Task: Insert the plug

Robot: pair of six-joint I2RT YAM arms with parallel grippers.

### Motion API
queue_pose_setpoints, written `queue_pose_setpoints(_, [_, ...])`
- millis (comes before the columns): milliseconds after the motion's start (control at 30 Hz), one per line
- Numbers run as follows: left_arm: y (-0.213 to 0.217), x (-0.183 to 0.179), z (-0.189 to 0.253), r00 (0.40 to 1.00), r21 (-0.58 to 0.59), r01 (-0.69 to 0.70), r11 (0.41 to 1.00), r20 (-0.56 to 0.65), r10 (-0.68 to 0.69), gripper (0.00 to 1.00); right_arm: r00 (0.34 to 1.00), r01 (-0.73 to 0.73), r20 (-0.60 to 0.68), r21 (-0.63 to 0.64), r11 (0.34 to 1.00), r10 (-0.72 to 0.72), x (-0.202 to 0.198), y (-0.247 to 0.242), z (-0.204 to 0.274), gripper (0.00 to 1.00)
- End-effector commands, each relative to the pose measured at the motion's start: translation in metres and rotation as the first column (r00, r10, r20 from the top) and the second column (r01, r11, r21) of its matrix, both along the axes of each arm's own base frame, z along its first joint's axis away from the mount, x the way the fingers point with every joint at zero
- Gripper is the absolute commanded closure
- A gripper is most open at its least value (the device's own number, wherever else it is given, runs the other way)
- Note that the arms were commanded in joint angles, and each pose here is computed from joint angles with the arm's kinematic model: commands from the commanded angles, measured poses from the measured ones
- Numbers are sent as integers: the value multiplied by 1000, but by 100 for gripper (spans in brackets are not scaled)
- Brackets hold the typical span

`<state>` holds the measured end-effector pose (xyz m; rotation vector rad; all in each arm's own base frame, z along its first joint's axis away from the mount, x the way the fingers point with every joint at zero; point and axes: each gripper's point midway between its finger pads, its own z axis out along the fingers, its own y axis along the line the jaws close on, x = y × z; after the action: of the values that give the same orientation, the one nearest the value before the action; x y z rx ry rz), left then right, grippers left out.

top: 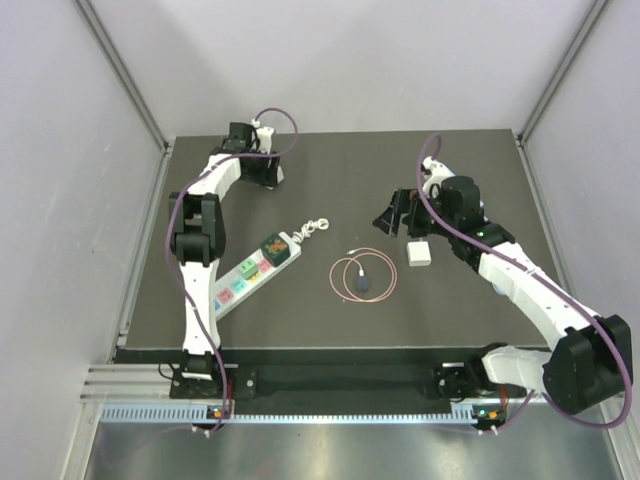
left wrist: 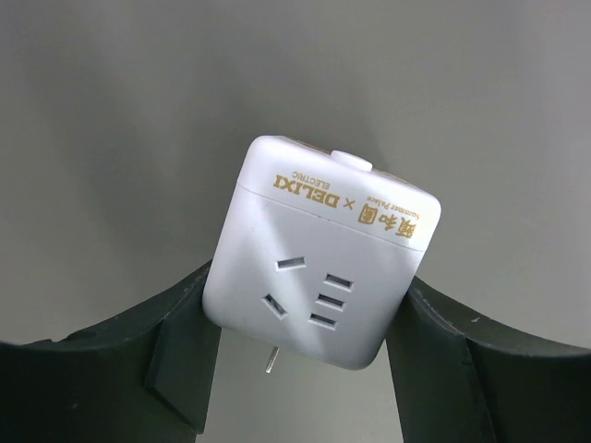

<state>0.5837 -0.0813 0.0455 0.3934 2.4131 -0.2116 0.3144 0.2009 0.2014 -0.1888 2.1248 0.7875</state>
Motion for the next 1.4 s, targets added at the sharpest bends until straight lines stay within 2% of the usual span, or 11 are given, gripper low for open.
queue_pose_setpoints(0, [-42, -6, 74, 976, -147, 186, 972, 145, -165, 98, 997, -21, 69, -1, 1000, 21, 5, 5, 12, 0])
queue_pose_setpoints(67, [-67, -28, 97, 952, -219, 287, 933, 171, -253, 100, 997, -34, 75, -4, 999, 34, 5, 6, 13, 0])
queue_pose_setpoints(167, [-115, -80, 134, 856, -359, 516, 778, 242, -457, 100, 995, -34, 96, 2, 999, 33, 12, 3, 24, 0])
queue_pose_setpoints(367, [-180, -196, 203, 603, -498, 779, 381, 430, -672, 100, 990, -68, 133, 141, 988, 50, 20, 8, 75, 0])
queue_pose_setpoints(533, [-205, -270, 250, 411, -533, 841, 86, 528, -743, 100, 860, -321, 455, 131, 938, 230, -10, 24, 119, 0])
queue_pose_setpoints(700, [-213, -310, 280, 328, -524, 852, -19, 561, -760, 100, 612, -432, 731, -8, 902, 300, -32, 27, 150, 0])
queue_pose_setpoints(867, [-218, -341, 294, 286, -568, 817, -98, 548, -786, 100, 341, -576, 806, -228, 785, 484, -73, 36, 144, 0])
queue_pose_setpoints(900, [-221, -350, 296, 259, -560, 819, -127, 556, -790, 100, 235, -593, 827, -296, 749, 512, -83, 38, 147, 0])
queue_pose_setpoints(1000, [-224, -366, 299, 230, -570, 806, -159, 548, -804, 100, 103, -620, 839, -366, 694, 534, -97, 41, 146, 0])
queue_pose_setpoints(1167, [-226, -396, 300, 184, -586, 785, -200, 530, -827, 100, -37, -655, 828, -443, 612, 560, -114, 44, 159, 0])
queue_pose_setpoints(1367, [-223, -411, 305, 145, -575, 784, -235, 538, -831, 100, -119, -703, 787, -497, 508, 605, -127, 45, 154, 0])
